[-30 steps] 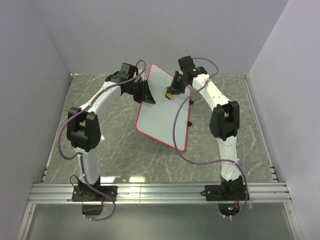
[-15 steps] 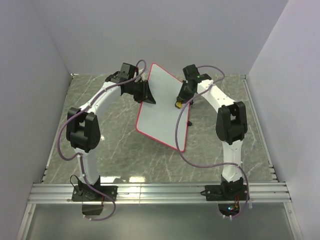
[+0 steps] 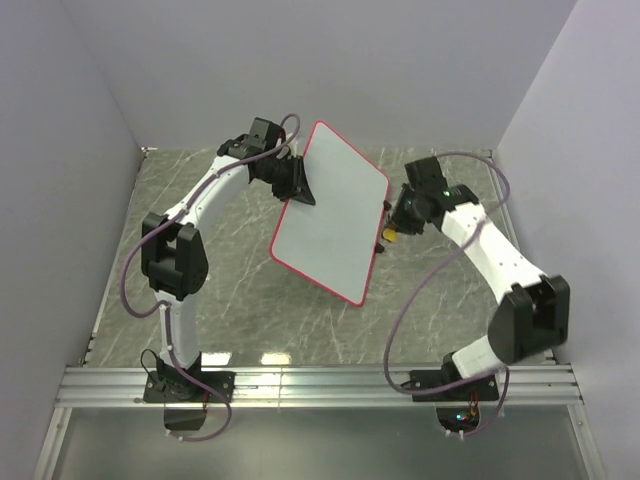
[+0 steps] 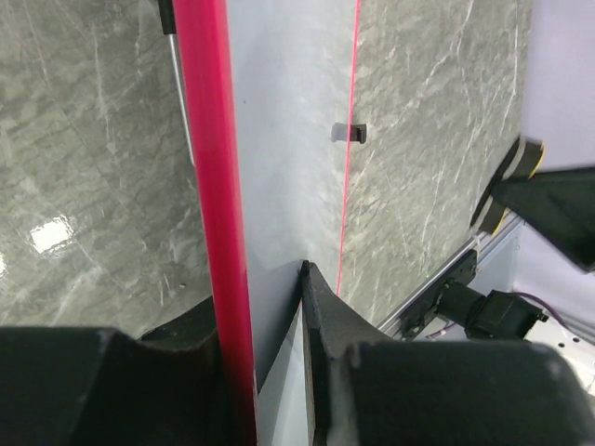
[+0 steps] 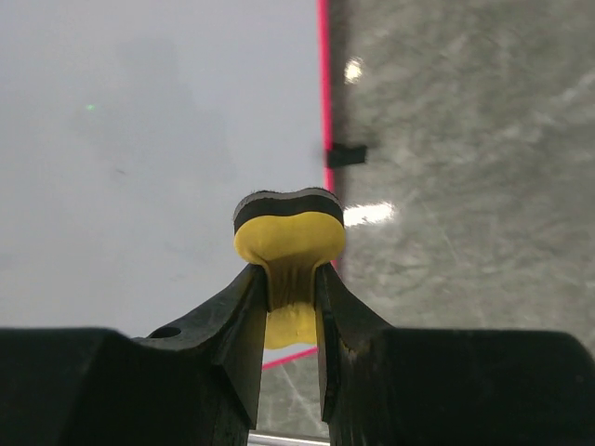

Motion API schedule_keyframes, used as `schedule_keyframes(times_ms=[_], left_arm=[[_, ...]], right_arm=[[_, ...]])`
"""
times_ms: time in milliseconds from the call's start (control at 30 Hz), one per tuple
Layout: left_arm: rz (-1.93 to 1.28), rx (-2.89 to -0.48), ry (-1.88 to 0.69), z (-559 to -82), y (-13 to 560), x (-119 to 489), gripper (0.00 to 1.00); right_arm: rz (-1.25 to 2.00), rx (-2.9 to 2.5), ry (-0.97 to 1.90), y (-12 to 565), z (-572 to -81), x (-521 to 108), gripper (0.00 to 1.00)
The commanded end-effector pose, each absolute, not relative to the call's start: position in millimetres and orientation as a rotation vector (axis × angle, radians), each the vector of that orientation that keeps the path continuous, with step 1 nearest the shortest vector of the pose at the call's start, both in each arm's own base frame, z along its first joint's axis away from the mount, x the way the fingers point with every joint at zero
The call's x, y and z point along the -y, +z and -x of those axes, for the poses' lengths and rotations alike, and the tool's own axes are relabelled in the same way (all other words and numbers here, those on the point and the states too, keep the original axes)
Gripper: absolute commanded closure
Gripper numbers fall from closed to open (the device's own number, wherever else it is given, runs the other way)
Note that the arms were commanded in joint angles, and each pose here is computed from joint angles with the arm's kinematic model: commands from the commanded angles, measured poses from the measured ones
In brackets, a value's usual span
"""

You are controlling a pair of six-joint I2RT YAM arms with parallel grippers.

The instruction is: Erase the whiteboard

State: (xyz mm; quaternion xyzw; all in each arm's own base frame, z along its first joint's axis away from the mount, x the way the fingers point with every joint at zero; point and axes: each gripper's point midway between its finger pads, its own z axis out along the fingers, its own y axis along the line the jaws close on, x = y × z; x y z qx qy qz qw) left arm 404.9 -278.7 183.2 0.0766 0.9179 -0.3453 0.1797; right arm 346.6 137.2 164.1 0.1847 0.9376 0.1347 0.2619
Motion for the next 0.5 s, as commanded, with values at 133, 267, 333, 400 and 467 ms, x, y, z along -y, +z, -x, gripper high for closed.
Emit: schedule_keyframes(times_ms=[133,267,333,400,467], left_arm=[[-0.222,-2.639,-0.877,-413,162,281,0.67],[-0.212,-2.617,-0.917,-414,171,286,0.49],[-0.206,-2.607,-0.94,-415,175,289,0.44],[-0.201,-2.593,-0.974,-417,179,293,0.43],[-0.192,-2.588,-0.997,-418,181,295,0.4]], right_arm=[[-0.555,-2.603,0.234,116,-298,-102,1.0],[-0.55,-2.633,0.23,95,-282,-98,1.0],[-0.543,-2.658,0.236,84,-274,-99,1.0],[-0.536,-2.68,0.235,77,-270,-99,1.0],[-0.516,-2.697,0.227,70,-268,-99,1.0]])
